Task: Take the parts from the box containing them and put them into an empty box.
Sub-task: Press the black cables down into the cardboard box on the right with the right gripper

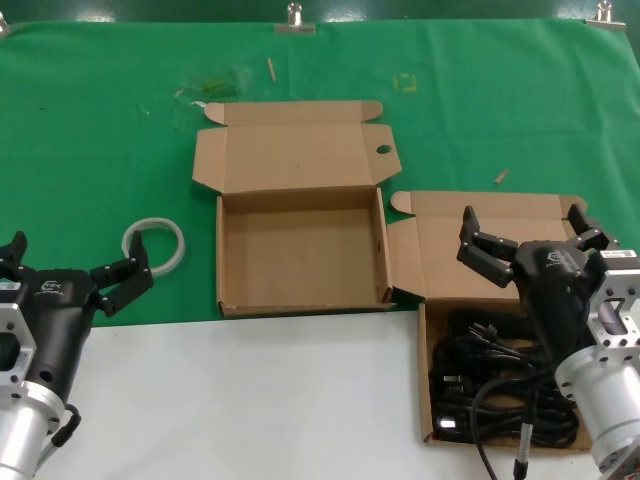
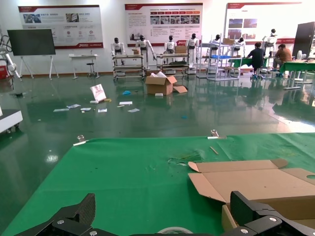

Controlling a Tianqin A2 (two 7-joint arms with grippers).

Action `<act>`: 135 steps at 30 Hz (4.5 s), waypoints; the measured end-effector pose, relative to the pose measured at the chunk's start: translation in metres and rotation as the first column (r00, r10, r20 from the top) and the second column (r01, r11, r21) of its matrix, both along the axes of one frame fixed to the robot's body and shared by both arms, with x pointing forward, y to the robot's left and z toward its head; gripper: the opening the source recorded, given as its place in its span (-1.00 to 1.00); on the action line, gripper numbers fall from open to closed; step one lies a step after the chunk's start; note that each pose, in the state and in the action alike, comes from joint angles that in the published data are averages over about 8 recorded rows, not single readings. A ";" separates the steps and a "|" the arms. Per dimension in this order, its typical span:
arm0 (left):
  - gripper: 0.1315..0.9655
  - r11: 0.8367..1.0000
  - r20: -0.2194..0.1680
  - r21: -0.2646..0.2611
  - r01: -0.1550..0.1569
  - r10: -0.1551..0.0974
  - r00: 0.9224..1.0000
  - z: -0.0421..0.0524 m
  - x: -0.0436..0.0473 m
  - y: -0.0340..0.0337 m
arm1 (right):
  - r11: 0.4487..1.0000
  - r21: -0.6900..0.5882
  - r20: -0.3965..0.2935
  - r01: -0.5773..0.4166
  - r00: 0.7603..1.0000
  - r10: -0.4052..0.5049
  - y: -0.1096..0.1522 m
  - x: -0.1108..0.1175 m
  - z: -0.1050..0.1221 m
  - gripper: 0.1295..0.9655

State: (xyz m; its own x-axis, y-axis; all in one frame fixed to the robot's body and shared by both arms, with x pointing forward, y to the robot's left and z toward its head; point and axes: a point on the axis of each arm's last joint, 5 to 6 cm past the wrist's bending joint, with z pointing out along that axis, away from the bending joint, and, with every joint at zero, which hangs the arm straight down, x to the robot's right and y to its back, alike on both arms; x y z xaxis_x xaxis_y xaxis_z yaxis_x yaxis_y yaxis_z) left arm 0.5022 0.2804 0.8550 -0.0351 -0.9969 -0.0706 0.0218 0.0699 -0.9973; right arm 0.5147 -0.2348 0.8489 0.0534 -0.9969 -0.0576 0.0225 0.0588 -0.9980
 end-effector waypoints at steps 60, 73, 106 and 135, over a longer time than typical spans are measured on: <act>1.00 1.000 0.000 0.000 0.000 0.000 1.000 0.0000 0.0000 0.0000 | 1.000 0.000 0.000 0.000 1.000 0.000 0.000 0.000 0.000 1.00; 1.00 1.000 0.000 0.000 0.000 0.000 1.000 0.0000 0.0000 0.0000 | 1.000 0.000 0.000 0.000 1.000 0.000 0.000 0.000 0.000 1.00; 1.00 1.000 0.000 0.000 0.000 0.000 1.000 0.0000 0.0000 0.0000 | 0.993 0.004 -0.153 0.121 0.981 -0.119 0.017 -0.058 -0.024 1.00; 1.00 1.000 0.000 0.000 0.000 0.000 1.000 0.0000 0.0000 0.0000 | 0.991 0.085 -0.226 0.105 0.971 -0.083 0.010 -0.073 -0.035 1.00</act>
